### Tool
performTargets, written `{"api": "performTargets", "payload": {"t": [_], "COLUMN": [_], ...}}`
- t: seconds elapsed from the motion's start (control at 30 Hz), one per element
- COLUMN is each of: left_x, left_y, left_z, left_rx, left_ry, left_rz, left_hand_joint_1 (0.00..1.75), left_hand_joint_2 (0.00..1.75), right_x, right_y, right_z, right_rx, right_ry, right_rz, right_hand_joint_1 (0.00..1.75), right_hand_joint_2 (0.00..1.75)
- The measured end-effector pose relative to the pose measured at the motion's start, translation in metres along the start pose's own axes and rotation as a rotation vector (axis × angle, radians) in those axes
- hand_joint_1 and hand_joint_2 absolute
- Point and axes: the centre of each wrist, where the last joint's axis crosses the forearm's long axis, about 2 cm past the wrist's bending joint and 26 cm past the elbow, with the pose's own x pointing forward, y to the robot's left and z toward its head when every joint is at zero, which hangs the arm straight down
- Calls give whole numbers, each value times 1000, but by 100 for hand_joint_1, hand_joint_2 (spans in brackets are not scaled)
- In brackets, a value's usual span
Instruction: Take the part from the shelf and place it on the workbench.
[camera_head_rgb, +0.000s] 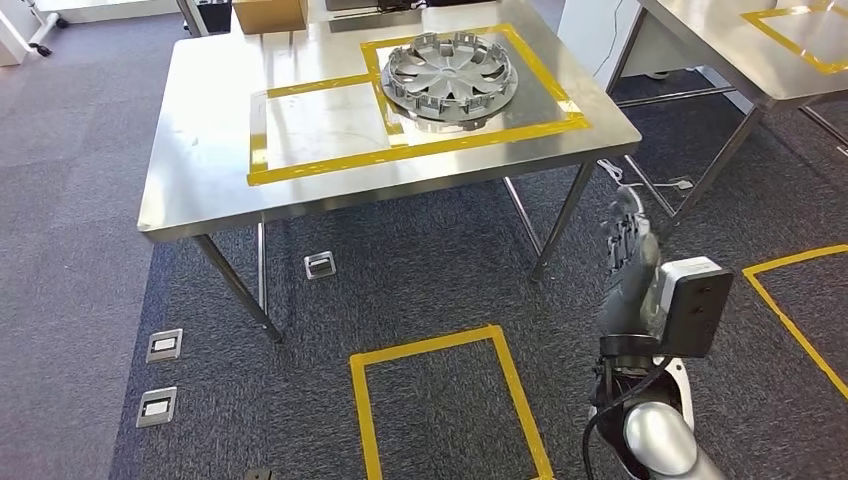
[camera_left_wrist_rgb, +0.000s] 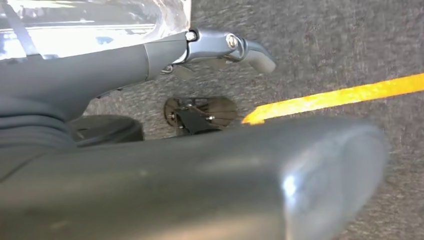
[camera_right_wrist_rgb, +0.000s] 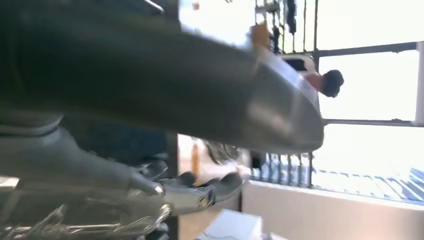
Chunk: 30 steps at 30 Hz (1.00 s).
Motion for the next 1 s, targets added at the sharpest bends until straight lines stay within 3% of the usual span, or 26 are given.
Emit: {"api": "performTargets", "payload": {"t": [0.17,0.3,0.43,0.67,0.9,0.97,1.0], "left_x": [-1,0,-3,-3,-3,-4,-4], "left_y": [0,1,1,0,-1,0,0], "left_z": [0,0,1,2,2,2,2], "left_rx": [10,14,14,30,51,54,53], "left_ry": [22,34,53,80,125,133,135], "left_rz": [-8,-11,-14,-36,-44,-62,-67], "left_hand_joint_1": [0,0,0,0,0,0,0], "left_hand_joint_2": [0,0,175,175,175,175,175], "right_x": [-103,-159,-200,-244,-255,-257,-257], "right_y": [-12,-18,-24,-29,-27,-27,-27], "right_z": [19,47,85,166,195,200,200], "right_rx": [18,25,40,123,97,89,87], "right_ry": [469,756,1057,1545,1759,1767,1767], "right_rz": [-87,-61,-69,9,84,96,99], "right_hand_joint_1": [0,0,0,0,0,0,0], "right_hand_joint_2": [0,0,175,175,175,87,58]}}
